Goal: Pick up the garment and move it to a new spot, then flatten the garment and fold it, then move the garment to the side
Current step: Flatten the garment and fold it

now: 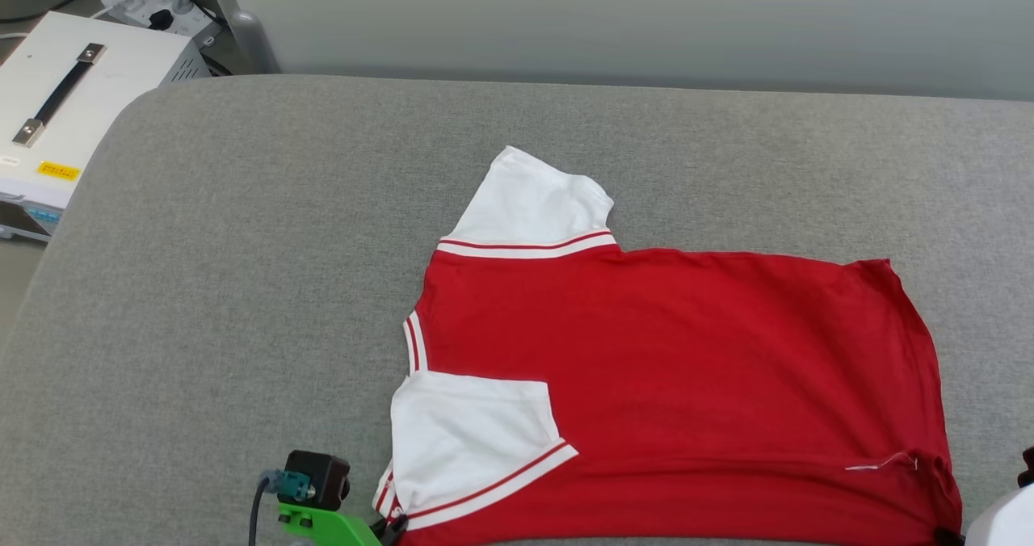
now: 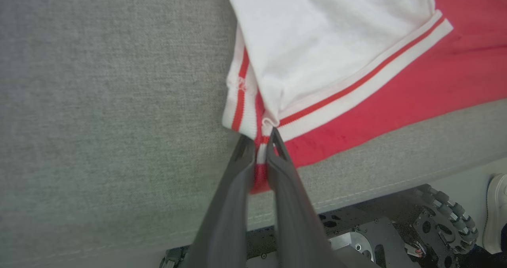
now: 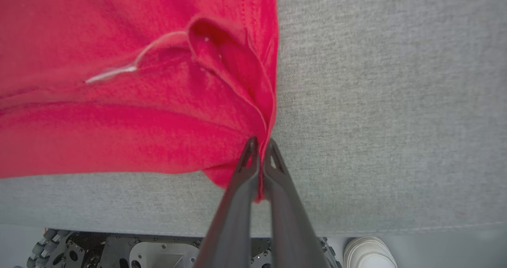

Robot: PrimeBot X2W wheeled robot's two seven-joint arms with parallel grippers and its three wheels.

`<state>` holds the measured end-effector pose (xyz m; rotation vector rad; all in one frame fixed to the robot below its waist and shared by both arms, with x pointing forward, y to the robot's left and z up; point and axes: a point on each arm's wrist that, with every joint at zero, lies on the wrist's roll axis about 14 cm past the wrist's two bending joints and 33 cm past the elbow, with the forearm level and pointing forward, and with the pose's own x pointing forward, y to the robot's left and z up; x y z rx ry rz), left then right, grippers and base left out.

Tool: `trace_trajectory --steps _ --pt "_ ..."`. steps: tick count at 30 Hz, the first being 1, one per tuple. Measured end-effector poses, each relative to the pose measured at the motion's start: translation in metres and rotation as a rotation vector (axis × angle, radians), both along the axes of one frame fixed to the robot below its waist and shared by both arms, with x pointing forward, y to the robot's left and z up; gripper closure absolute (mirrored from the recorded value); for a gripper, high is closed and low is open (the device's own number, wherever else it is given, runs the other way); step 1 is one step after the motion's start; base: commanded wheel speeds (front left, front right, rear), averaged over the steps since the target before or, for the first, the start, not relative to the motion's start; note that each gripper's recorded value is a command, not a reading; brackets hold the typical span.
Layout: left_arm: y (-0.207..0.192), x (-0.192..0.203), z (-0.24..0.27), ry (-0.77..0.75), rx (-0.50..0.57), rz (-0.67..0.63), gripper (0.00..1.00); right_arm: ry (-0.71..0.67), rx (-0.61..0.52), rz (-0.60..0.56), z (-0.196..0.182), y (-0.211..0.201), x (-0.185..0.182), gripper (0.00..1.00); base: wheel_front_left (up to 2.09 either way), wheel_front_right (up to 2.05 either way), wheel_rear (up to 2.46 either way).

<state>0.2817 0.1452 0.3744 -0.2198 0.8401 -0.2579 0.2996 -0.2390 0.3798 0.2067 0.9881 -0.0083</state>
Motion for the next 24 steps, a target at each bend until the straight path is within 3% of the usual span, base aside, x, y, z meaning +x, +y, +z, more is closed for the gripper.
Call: trace_trajectory --steps 1,2,9,15,16,17,24 --pt "0.000 0.000 0.000 -0.002 0.003 -0.001 0.33 -0.002 -0.002 0.001 0.000 0.000 0.000 0.27 0.00 0.00 0.00" --pt "0.001 0.001 0.000 -0.015 0.008 0.000 0.00 -0.008 -0.002 -0.002 0.000 0.000 0.001 0.00 0.00 0.00 0.00" --pt "0.008 0.026 0.024 -0.190 0.030 0.029 0.00 -0.143 -0.015 -0.006 0.020 -0.001 0.018 0.00 0.00 0.00 0.00" --pt "0.009 0.059 0.076 -0.473 0.006 0.066 0.00 -0.406 -0.046 0.022 0.068 0.002 0.050 0.00 0.00 0.00 0.00" --pt "0.008 0.072 0.102 -0.627 0.006 0.075 0.00 -0.546 -0.055 0.031 0.093 0.005 0.062 0.00 0.00 0.00 0.00" --pt "0.007 0.075 0.110 -0.676 0.000 0.080 0.00 -0.595 -0.054 0.035 0.101 0.008 0.066 0.00 0.00 0.00 0.00" --pt "0.007 0.088 0.142 -0.844 -0.035 0.139 0.00 -0.838 -0.056 0.022 0.137 0.012 0.076 0.00 0.00 0.00 0.00"
